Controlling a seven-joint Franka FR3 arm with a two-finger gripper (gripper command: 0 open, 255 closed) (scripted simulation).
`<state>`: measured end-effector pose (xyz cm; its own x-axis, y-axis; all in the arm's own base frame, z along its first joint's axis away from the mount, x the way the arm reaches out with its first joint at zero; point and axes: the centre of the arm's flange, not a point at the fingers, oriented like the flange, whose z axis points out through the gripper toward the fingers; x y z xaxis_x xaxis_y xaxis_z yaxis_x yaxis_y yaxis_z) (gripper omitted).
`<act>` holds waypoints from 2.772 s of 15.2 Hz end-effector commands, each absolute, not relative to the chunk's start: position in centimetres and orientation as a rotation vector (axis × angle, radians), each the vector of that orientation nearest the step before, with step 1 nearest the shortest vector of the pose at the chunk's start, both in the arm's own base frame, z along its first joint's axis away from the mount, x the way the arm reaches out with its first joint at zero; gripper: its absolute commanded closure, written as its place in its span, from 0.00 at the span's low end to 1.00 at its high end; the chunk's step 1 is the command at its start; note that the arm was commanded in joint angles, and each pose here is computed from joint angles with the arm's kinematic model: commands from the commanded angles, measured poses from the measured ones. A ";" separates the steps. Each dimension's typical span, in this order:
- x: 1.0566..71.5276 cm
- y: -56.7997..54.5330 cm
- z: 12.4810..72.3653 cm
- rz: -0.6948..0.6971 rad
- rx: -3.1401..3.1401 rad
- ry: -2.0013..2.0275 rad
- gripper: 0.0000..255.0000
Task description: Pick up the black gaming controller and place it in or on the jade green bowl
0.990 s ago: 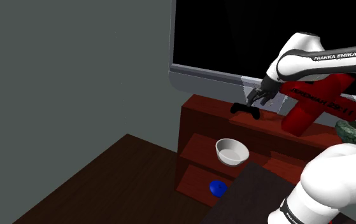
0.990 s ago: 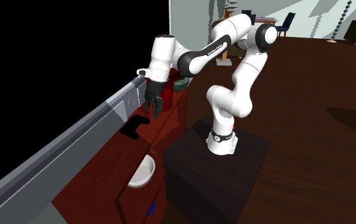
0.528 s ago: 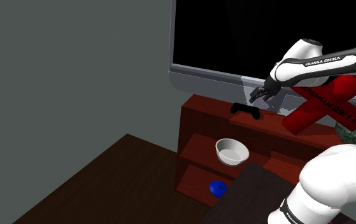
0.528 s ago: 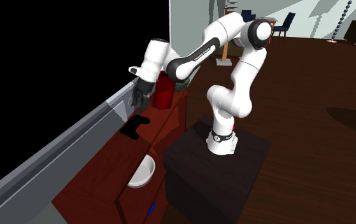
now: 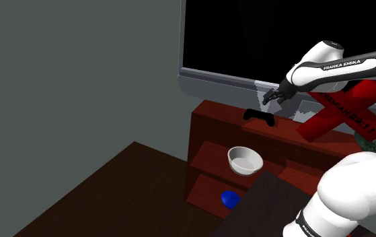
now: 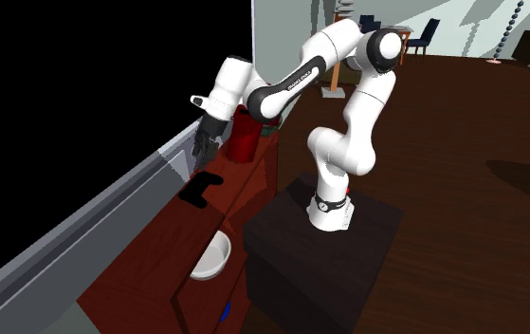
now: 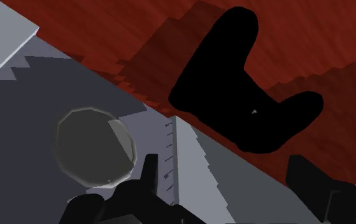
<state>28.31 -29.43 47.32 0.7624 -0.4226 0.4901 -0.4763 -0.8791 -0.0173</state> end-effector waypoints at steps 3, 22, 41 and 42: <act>28.0 -29.0 40.0 0.495 2.949 -0.683 0.00; 24.5 -25.4 43.2 0.640 2.786 -1.082 0.00; 25.9 -26.3 39.5 0.639 2.786 -1.082 1.00; 25.9 -26.3 39.5 0.639 2.786 -1.082 1.00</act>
